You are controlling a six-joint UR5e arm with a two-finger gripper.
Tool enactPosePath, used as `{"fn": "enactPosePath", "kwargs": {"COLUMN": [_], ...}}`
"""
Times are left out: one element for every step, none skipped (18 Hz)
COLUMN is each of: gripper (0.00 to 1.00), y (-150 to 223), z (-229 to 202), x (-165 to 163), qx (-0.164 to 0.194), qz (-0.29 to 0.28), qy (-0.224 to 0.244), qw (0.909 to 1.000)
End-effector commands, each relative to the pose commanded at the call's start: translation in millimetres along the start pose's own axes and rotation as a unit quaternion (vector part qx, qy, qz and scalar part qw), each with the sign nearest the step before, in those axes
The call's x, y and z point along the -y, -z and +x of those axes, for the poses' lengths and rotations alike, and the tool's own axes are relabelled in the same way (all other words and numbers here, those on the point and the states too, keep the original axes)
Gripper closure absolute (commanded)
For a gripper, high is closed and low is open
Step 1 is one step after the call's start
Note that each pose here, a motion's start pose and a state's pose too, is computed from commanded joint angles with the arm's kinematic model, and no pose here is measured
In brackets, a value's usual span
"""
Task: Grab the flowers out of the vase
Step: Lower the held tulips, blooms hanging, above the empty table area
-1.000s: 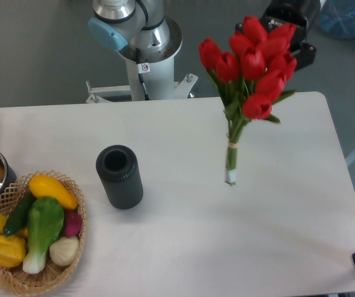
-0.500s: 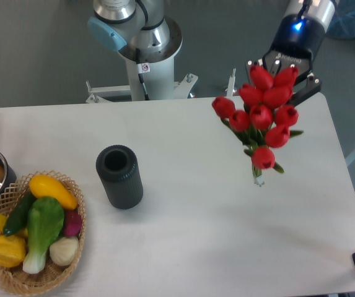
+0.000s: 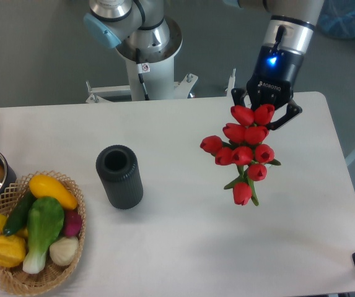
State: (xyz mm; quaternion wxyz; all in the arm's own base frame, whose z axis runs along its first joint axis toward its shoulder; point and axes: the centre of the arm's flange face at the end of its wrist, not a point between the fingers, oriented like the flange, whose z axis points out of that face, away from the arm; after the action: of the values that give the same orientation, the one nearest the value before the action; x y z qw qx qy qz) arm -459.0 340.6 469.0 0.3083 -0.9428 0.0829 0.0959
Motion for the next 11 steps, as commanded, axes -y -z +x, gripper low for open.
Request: {"fn": "enactPosePath", "kwargs": {"gripper": [1.00, 1.00, 1.00, 1.00, 1.00, 1.00, 1.00, 1.00, 1.00, 1.00, 1.00], "y": [0.3, -2.2, -6.5, -8.4, -10.7, -16.4, -23.3, -29.8, -39.2, -51.0, -58.2], "z": [0.9, 3.8, 8.2, 11.3, 13.8, 18.5, 24.7, 31.8, 35.2, 39.0, 40.1], "x": [3.3, 10.3, 15.7, 19.7, 19.3, 21.2, 24.0, 26.5, 24.9, 25.1, 28.0], "qx": [-0.001, -0.006, -0.012, -0.010, -0.009, -0.012, -0.019, -0.027, -0.035, -0.040, -0.042], "qz": [-0.021, -0.041, -0.066, -0.082, -0.103, -0.125, -0.150, -0.175, -0.201, -0.219, -0.234], "qy": [-0.003, -0.009, -0.014, -0.021, -0.026, -0.031, -0.035, -0.043, -0.050, -0.057, -0.067], "qw": [0.9998, 0.9991, 0.9976, 0.9963, 0.9943, 0.9916, 0.9879, 0.9832, 0.9778, 0.9731, 0.9690]}}
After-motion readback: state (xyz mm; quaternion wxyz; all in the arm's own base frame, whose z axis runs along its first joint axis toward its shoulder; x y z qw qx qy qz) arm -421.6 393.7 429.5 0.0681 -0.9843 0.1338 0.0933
